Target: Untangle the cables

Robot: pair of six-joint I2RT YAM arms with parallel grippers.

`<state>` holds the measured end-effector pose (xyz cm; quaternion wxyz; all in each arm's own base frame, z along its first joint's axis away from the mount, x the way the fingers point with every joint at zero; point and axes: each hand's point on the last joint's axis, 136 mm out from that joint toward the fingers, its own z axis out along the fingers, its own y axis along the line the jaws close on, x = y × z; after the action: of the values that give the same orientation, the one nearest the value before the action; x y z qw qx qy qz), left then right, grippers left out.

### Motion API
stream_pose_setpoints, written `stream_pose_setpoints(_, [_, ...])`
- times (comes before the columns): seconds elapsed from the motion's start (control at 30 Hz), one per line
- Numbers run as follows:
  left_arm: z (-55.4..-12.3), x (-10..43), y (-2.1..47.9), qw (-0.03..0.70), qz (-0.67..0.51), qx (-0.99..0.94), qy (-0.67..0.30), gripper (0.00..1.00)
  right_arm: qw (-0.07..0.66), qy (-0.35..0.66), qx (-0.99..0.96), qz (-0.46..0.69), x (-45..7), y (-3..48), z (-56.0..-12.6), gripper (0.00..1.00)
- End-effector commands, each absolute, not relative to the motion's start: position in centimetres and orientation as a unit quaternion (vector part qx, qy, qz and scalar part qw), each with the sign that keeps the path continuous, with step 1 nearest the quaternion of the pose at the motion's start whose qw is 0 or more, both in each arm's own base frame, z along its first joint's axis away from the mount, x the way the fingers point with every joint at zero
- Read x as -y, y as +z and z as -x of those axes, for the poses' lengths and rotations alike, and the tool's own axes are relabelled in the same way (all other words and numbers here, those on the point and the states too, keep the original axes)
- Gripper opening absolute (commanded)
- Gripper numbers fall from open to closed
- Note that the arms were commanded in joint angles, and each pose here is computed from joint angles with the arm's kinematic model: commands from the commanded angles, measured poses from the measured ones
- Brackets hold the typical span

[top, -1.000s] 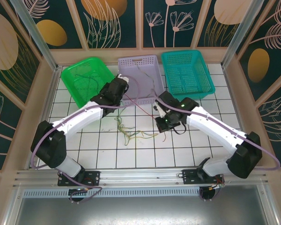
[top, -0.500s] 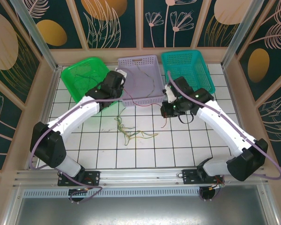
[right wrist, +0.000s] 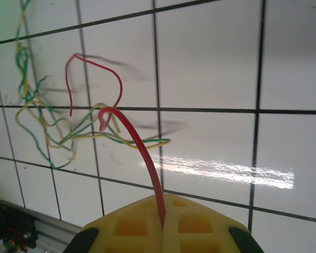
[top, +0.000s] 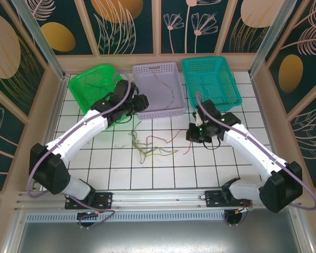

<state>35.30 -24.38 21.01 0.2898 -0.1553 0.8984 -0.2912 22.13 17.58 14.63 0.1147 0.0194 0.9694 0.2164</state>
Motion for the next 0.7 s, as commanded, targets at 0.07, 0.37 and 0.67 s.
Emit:
stream_pose_setpoints(0.07, [-32.1, 29.7, 20.5, 0.175, 0.322, -0.826, -0.428, 0.43, 0.186, 0.236, -0.951, -0.073, -16.6, 17.3, -23.4, 0.0])
stream_pose_setpoints(0.37, [-31.7, 34.2, 20.1, 0.079, 0.43, -0.765, -0.473, 0.55, 0.263, 0.277, -0.922, -0.065, -17.1, 23.8, -24.7, 0.0])
stream_pose_setpoints(0.67, [-32.7, 37.2, 19.9, 0.022, 0.468, -0.743, -0.478, 0.71, 0.3, 0.32, -0.898, -0.02, -18.6, 28.8, -25.3, 0.0])
